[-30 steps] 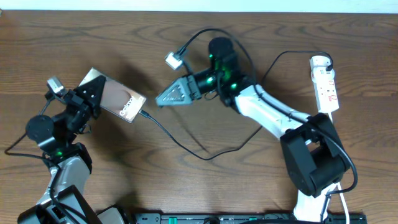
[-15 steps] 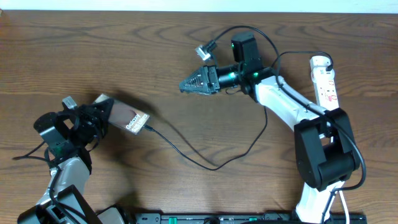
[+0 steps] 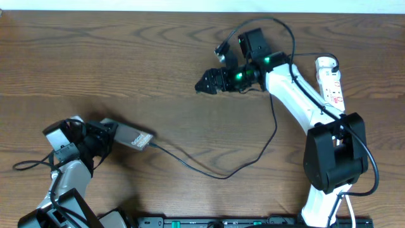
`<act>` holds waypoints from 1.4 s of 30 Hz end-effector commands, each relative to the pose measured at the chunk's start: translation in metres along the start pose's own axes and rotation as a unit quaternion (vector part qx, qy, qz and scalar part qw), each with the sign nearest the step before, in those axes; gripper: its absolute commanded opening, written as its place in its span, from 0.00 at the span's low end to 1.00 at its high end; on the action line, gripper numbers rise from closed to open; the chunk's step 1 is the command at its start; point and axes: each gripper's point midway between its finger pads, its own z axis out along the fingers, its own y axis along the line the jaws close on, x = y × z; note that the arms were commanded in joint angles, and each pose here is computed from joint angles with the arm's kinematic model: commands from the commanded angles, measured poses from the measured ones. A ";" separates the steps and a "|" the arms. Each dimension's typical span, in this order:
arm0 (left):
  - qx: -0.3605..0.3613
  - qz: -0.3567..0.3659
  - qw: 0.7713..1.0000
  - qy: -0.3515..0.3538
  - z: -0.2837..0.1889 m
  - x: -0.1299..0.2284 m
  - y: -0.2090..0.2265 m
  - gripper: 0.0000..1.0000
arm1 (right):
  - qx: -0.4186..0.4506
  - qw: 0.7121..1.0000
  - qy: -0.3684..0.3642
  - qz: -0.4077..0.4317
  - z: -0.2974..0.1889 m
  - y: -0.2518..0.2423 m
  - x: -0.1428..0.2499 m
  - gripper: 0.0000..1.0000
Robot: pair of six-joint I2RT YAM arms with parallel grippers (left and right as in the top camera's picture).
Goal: Plug charger to phone and switch on socket
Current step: 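Open the right gripper off the plug and raise it away, then lower the plugged-in phone flat onto the table with the left gripper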
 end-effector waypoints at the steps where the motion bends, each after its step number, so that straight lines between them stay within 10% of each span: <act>1: -0.044 0.009 0.998 -0.034 -0.003 -0.012 0.014 0.07 | 0.051 0.998 -0.019 -0.039 -0.006 -0.005 -0.012 0.99; 22: -0.126 -0.040 0.991 -0.012 -0.009 0.007 0.052 0.08 | 0.050 0.998 -0.009 -0.040 -0.003 0.000 -0.007 0.99; 42: -0.182 -0.049 0.982 -0.003 -0.017 0.017 0.076 0.34 | 0.044 0.998 -0.008 -0.040 -0.003 0.002 -0.007 0.99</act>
